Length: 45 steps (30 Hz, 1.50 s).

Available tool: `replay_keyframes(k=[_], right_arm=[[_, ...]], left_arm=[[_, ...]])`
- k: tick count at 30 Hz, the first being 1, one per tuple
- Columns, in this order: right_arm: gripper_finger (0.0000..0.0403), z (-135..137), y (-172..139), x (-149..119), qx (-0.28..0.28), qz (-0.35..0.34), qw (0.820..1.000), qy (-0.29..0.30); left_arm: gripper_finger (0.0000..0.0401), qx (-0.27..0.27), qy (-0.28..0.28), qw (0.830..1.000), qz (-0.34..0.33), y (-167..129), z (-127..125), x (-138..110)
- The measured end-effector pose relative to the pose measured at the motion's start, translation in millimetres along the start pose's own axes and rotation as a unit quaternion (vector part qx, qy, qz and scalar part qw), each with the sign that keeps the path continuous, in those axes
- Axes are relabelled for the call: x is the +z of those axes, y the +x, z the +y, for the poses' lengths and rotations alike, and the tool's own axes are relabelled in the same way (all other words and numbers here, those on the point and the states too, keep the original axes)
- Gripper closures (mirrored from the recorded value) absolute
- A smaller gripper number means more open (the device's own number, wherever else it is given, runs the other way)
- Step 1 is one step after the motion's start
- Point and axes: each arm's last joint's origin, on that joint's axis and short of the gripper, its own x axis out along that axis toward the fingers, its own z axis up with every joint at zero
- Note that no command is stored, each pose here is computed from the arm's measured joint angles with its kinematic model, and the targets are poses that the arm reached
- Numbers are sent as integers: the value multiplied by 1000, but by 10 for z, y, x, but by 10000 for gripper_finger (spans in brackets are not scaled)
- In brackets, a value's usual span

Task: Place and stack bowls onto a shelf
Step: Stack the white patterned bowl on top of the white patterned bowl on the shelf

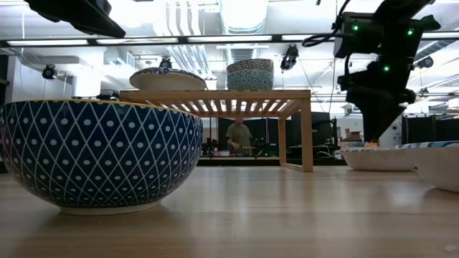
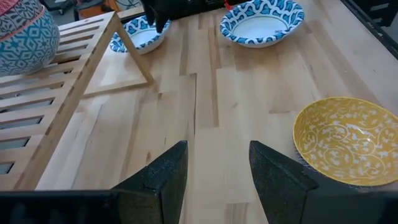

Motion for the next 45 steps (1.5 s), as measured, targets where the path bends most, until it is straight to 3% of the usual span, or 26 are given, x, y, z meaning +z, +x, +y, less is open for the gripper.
replay_keyframes(k=[6,19,29,32,39,45], right_arm=[[240,10,47,-79,-21,-7,998,-60],[282,-25,223,-228,-24,5,997,-68],[378,-40,256,-262,-30,8,997,-76],[388,-30,238,-241,-26,5,997,-78],[390,-1,82,-114,-25,-2,995,-93],[391,-26,-321,126,-79,-28,991,-100]], left_arm=[[246,0,0,1000,0,0,0,-1],[246,9,5,1000,7,0,7,-18],[246,9,4,1000,7,1,7,-19],[246,9,4,1000,7,1,7,-19],[246,9,4,1000,7,1,7,-19],[246,9,4,1000,7,0,7,-19]])
